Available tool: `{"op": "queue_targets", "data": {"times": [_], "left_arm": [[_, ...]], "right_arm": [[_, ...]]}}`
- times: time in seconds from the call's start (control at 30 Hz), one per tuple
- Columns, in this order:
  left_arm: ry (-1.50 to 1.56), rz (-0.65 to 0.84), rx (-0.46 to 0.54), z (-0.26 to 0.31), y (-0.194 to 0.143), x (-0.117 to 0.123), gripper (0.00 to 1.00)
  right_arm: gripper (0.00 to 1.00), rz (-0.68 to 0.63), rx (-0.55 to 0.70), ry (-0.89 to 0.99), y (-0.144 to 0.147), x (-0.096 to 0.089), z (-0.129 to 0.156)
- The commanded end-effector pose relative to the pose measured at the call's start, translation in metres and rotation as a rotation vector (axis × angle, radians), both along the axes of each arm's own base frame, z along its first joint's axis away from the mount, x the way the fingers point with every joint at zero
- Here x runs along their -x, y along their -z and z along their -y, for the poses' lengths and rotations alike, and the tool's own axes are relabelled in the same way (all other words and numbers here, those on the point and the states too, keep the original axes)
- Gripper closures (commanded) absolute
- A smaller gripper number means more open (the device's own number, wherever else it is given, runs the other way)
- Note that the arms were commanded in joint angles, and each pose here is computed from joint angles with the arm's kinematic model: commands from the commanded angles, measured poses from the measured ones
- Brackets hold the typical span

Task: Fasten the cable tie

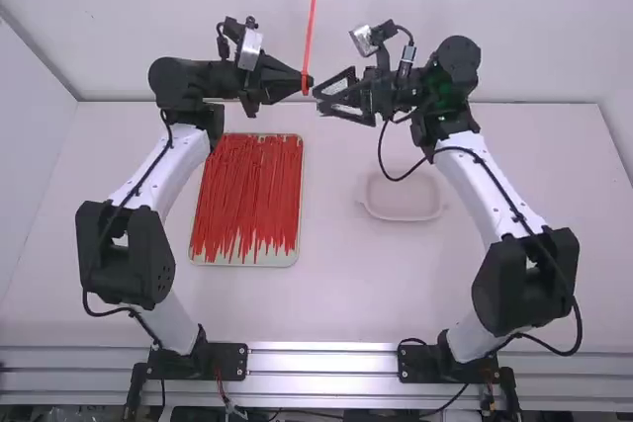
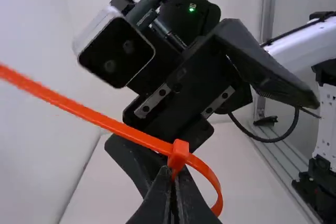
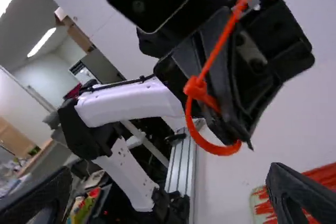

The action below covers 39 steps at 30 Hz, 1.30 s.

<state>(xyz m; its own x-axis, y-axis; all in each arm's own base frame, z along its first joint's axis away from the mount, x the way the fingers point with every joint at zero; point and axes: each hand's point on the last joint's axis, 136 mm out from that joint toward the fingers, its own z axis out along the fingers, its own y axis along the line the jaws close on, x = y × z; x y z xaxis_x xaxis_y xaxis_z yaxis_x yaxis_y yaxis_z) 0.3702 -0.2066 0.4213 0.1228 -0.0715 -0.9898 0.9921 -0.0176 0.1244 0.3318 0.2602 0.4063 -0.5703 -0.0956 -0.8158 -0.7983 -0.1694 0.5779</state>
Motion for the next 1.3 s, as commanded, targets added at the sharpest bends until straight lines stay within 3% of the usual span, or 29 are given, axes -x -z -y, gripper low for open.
{"op": "queue_targets", "data": {"times": [0.0, 0.1, 0.37, 0.73, 0.93, 1.27], "left_arm": [[0.013, 0.020, -0.005, 0.001, -0.012, 0.014, 0.98], [0.014, -0.007, -0.009, 0.001, -0.008, 0.012, 0.98], [0.011, 0.009, 0.012, 0.007, 0.002, 0.013, 0.98], [0.051, 0.040, 0.017, 0.025, 0.003, 0.021, 0.98], [0.036, 0.037, 0.033, 0.026, 0.001, 0.019, 0.98], [0.048, 0.035, 0.039, 0.033, 0.000, 0.022, 0.98]], "right_arm": [[0.01, 0.080, -0.032, 0.037, -0.020, 0.001, 0.004], [0.07, 0.057, -0.052, 0.107, -0.029, -0.011, 0.016], [0.20, 0.017, -0.085, 0.171, -0.039, -0.022, 0.020], [0.27, -0.003, -0.093, 0.187, -0.040, -0.025, 0.020], [0.36, -0.004, -0.094, 0.190, -0.040, -0.025, 0.020], [0.41, -0.005, -0.096, 0.165, -0.041, -0.019, 0.011]]}}
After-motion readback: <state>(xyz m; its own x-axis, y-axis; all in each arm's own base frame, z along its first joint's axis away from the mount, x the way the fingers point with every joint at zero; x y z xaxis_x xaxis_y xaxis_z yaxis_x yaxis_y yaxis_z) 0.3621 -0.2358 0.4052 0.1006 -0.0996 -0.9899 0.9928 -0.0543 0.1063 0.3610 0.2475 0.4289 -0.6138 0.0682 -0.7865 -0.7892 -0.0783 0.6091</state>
